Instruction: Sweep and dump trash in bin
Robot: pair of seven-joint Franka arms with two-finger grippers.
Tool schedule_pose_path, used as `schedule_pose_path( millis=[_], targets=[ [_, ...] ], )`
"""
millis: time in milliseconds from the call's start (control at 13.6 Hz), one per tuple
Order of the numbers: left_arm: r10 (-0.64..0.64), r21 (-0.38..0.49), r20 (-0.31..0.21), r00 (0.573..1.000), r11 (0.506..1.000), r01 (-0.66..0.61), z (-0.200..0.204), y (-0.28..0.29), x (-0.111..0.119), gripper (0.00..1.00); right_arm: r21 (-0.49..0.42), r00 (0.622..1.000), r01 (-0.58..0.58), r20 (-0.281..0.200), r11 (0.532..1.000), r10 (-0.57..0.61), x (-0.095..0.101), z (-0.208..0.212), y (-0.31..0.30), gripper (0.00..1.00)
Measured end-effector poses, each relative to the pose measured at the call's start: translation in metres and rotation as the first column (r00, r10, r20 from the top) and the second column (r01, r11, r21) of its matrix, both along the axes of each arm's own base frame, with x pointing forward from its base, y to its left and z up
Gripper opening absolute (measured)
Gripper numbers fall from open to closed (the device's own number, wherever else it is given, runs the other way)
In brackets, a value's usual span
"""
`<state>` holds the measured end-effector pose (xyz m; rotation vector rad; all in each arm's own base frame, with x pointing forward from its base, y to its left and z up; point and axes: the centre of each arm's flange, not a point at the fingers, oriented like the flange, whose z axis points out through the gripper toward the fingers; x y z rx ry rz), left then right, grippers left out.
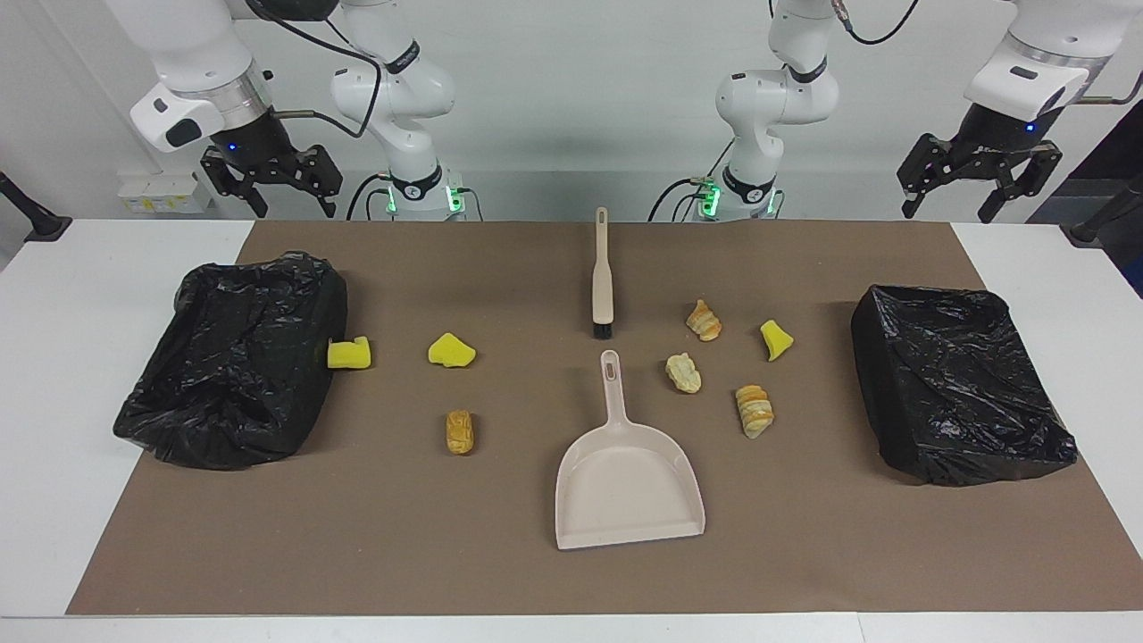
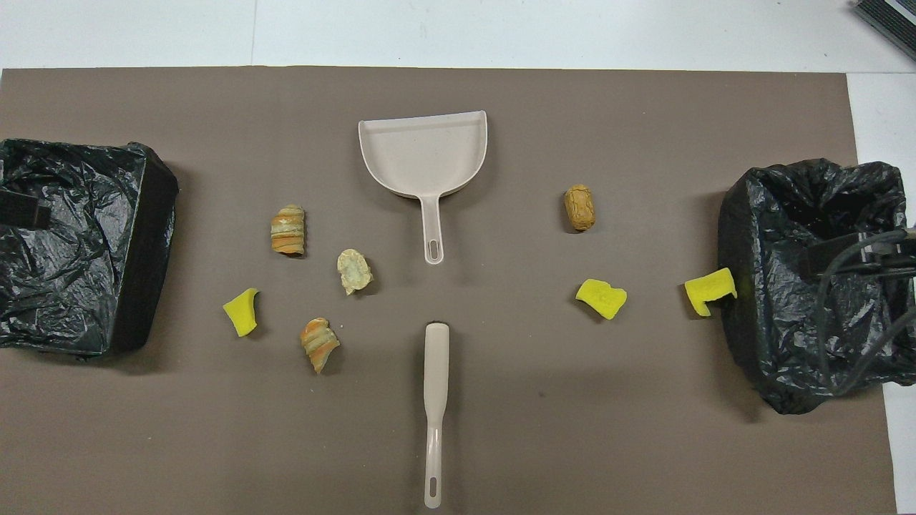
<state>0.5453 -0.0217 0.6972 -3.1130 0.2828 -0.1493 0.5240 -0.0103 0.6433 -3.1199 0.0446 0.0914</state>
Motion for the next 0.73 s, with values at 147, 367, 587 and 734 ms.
schedule_pose_path(
  millis=[147,367,587,734],
  targets=[
    [0.0,0.0,0.0,1.0,1.0,0.0,0.0,0.0,0.0,1.0,0.0,1.0,0.0,-0.001,1.0,0.0,-0.0001,-0.0001,0.0,1.0],
    [0.0,0.0,0.0,1.0,1.0,0.0,0.0,0.0,0.0,1.0,0.0,1.0,0.0,-0.005,1.0,0.0,-0.0004,-0.0009,0.0002,1.0],
    [0.0,0.0,0.0,1.0,1.0,0.0,0.0,0.0,0.0,1.0,0.001,1.0,0.0,-0.007,1.0,0.0,-0.0006,-0.0015,0.0003,1.0],
    [0.0,0.0,0.0,1.0,1.0,0.0,0.0,0.0,0.0,1.0,0.001,1.0,0.002,-0.01,1.0,-0.002,-0.0009,-0.0018,-0.001,1.0]
  ],
)
